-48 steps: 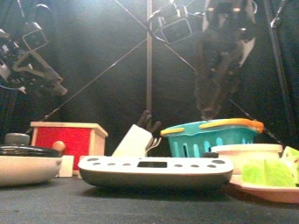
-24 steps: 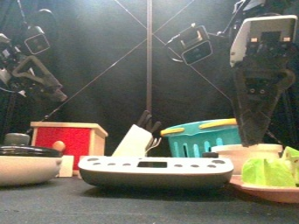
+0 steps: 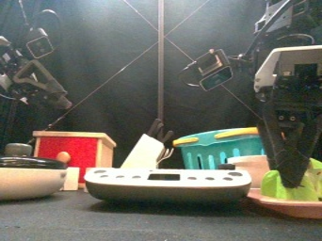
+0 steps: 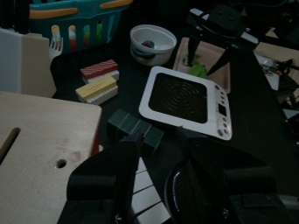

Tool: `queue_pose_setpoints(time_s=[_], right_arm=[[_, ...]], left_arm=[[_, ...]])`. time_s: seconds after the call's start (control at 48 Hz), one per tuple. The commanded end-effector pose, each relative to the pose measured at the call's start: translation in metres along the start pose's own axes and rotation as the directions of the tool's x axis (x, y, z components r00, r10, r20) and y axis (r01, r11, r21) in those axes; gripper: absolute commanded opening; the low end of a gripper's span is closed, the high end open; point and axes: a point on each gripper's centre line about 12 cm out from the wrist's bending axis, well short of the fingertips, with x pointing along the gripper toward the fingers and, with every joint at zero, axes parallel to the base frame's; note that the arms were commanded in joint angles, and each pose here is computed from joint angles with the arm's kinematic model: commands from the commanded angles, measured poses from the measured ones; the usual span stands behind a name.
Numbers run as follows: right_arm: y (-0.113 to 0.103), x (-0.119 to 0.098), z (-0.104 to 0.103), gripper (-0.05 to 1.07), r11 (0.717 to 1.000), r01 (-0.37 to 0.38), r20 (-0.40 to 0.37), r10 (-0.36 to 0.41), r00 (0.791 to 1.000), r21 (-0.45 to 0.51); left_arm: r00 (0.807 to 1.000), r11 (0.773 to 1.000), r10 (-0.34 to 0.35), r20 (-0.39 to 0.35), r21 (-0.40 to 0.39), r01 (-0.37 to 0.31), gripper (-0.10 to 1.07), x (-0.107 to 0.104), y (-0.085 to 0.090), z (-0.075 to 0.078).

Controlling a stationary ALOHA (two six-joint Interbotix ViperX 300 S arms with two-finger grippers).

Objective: Grab starfruit bottom

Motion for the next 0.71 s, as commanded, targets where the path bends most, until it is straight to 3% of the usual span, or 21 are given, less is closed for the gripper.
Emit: queue_pose_setpoints(time_s=[0.0, 0.229, 0.458, 0.688], right_arm=[[0.001, -0.006, 0.005, 0.9, 1.0, -0.023, 0.02, 0.023, 1.0, 0.008], [0.002, 0.0, 0.006, 0.86, 0.999, -0.033, 0.024, 0.032, 0.999, 0.007], [-0.001, 0.004, 0.003, 0.72, 1.0, -0.023, 0.012, 0.023, 1.0, 0.01], [-0.001, -0.011, 0.008, 0.68, 0.999, -0.034, 0.034, 0.033, 0.999, 0.017]], left_arm=[[1.0, 1.0, -0.006, 0.018, 0.005, 0.006, 0.78, 0.001, -0.001, 0.007], [1.0, 1.0, -0.007, 0.02, 0.006, 0.006, 0.78, 0.001, -0.001, 0.007], [1.0, 1.0, -0.006, 0.017, 0.005, 0.006, 0.78, 0.001, -0.001, 0.006], [1.0, 1.0, -0.006, 0.017, 0.004, 0.006, 0.78, 0.001, -0.001, 0.006]])
